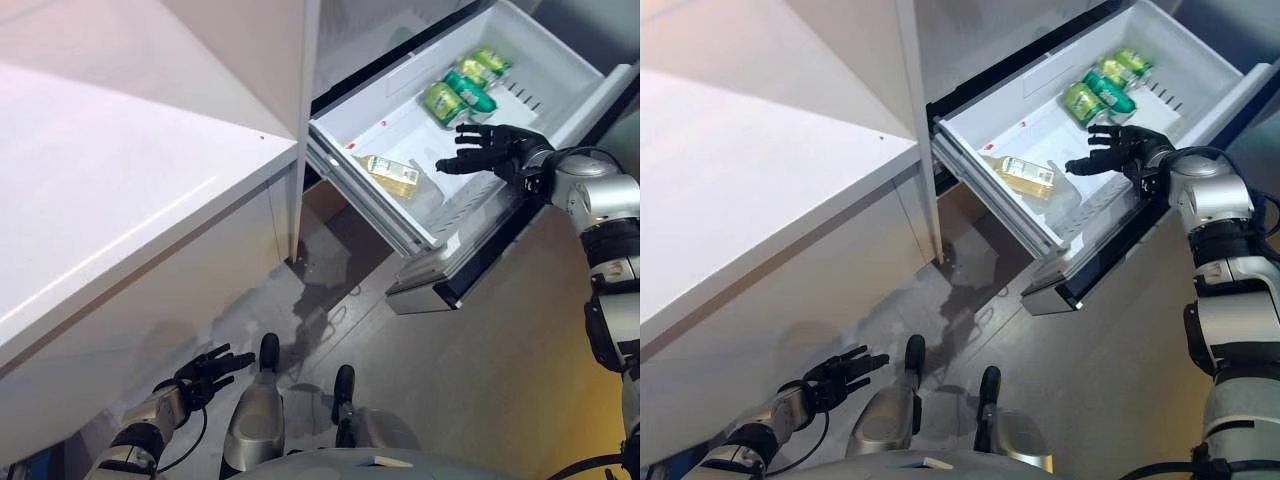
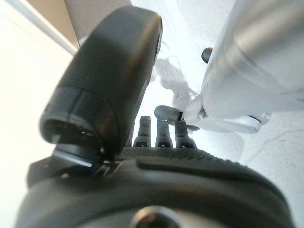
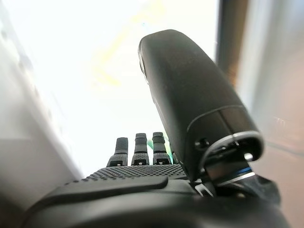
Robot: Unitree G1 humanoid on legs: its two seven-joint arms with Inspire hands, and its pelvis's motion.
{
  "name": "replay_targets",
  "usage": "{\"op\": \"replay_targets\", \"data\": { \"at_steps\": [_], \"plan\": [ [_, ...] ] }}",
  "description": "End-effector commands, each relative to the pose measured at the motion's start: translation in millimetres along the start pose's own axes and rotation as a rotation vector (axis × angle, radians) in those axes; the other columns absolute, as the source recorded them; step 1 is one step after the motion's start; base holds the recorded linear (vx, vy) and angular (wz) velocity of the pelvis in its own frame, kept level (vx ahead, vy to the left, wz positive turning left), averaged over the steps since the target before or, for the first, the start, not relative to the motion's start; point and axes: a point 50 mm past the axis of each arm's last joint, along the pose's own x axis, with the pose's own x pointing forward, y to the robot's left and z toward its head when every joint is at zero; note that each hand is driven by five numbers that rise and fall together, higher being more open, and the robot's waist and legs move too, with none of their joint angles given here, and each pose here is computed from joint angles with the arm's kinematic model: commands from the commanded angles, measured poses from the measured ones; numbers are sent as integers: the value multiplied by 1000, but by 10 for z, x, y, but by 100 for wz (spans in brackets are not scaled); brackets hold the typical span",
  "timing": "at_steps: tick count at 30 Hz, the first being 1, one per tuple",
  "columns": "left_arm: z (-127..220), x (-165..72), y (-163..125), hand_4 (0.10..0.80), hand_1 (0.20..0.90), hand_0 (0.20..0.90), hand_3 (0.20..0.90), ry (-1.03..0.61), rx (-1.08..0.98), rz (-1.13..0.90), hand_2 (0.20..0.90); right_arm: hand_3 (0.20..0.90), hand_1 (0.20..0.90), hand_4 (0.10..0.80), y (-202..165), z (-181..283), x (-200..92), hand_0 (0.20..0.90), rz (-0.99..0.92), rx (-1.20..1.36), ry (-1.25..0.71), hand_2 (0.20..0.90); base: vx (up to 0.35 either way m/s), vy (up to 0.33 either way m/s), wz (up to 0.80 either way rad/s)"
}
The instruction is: Put drinks into fridge and close the fridge
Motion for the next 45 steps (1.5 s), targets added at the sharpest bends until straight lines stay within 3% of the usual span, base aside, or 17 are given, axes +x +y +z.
{"op": "replay_targets", "data": {
  "at_steps": [1, 13, 18, 22, 33, 40, 45],
  "plan": [
    [-363, -52, 138, 800, 900, 900, 900, 76, 40, 17, 900, 900, 900, 800, -324, 264, -256, 900, -163, -61, -197, 900, 35, 28, -21],
    [-647, -37, 6, 800, 900, 900, 900, 102, 21, 4, 900, 900, 900, 800, -61, 198, -812, 900, -306, 14, -621, 900, -16, 43, -18],
    [-725, -49, -14, 800, 900, 900, 900, 96, -11, 35, 900, 900, 900, 800, -104, -174, -1023, 900, -419, 81, -648, 900, 51, 31, -13],
    [-784, -70, 13, 800, 900, 900, 900, 102, -8, 77, 900, 900, 900, 800, -73, -632, -1125, 900, -459, 139, -551, 900, 75, 25, 2],
    [-535, -19, 14, 800, 900, 900, 900, 25, 21, 118, 900, 900, 900, 800, 80, -901, -959, 900, -302, 97, -402, 900, -10, 26, 4],
    [-201, 36, -44, 800, 900, 900, 900, -43, 9, 101, 900, 900, 900, 800, 152, -701, -750, 900, -244, 31, -420, 900, -116, 11, 6],
    [172, 65, -167, 800, 900, 900, 900, -158, 16, 53, 900, 900, 900, 800, 315, -318, -514, 900, -198, -4, -501, 900, -198, -29, 0]
  ]
}}
